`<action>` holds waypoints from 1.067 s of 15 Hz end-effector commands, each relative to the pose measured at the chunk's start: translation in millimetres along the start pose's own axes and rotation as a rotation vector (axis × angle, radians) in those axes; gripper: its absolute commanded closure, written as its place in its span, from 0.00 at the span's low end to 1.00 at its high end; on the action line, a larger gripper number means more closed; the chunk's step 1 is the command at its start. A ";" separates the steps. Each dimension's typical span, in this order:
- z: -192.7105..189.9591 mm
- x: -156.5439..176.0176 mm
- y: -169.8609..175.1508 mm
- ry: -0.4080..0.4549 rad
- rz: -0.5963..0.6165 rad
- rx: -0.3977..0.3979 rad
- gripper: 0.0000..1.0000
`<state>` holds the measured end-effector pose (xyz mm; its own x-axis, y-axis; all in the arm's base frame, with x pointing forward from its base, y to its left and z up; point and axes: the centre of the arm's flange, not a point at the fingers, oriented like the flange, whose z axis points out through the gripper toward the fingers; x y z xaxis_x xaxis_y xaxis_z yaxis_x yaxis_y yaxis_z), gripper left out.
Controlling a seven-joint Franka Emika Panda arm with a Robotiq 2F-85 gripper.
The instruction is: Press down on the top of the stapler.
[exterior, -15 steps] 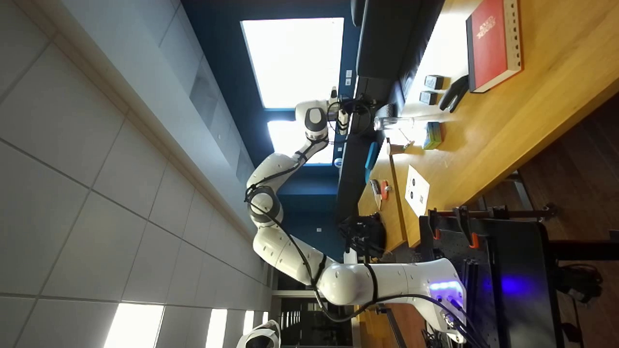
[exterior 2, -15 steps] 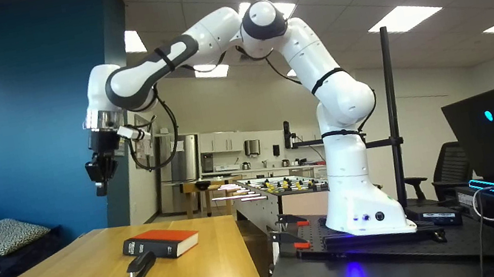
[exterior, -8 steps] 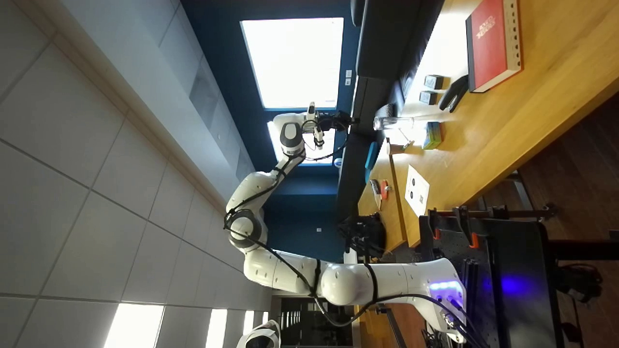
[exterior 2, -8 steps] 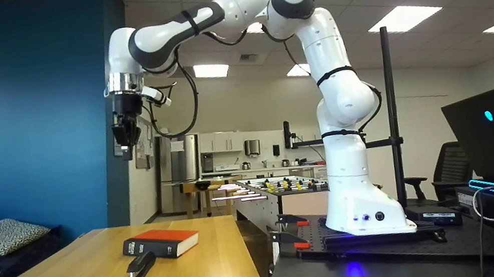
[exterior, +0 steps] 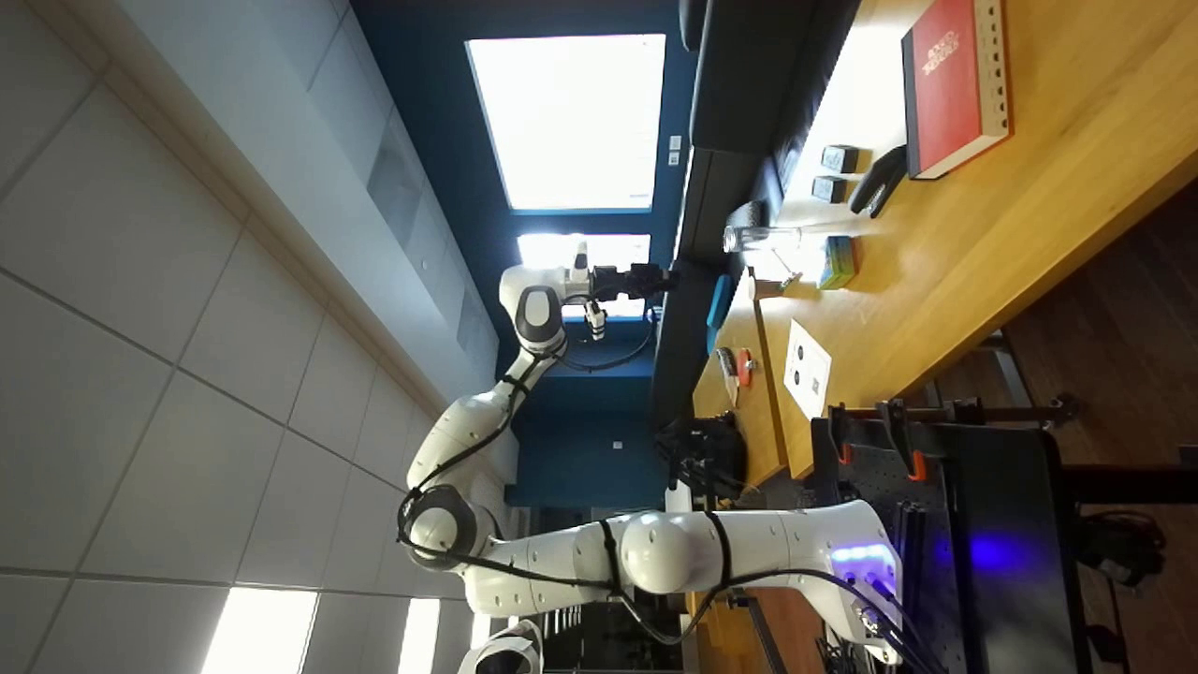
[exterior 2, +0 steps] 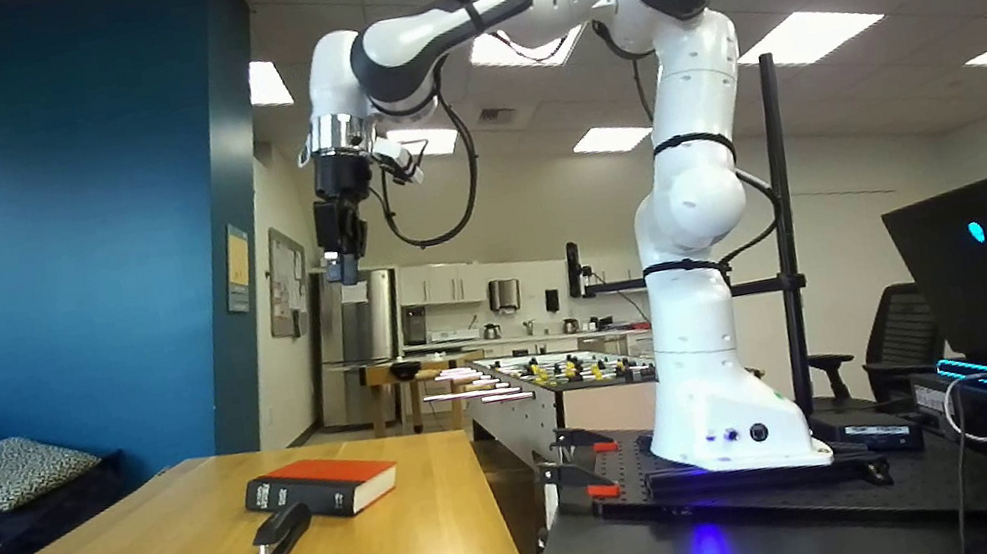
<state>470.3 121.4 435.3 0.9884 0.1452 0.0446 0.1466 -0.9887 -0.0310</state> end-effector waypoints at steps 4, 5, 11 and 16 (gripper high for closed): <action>-40.3 -105.1 12.5 -0.006 0.037 0.062 0.00; -39.4 -108.9 10.0 -0.017 0.032 0.068 0.00; -23.2 -111.5 6.1 -0.056 0.041 0.051 0.00; -22.6 -112.2 6.0 -0.057 0.041 0.051 0.00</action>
<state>359.4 98.4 452.7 0.9941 0.1078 -0.0150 0.1062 -0.9909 -0.0823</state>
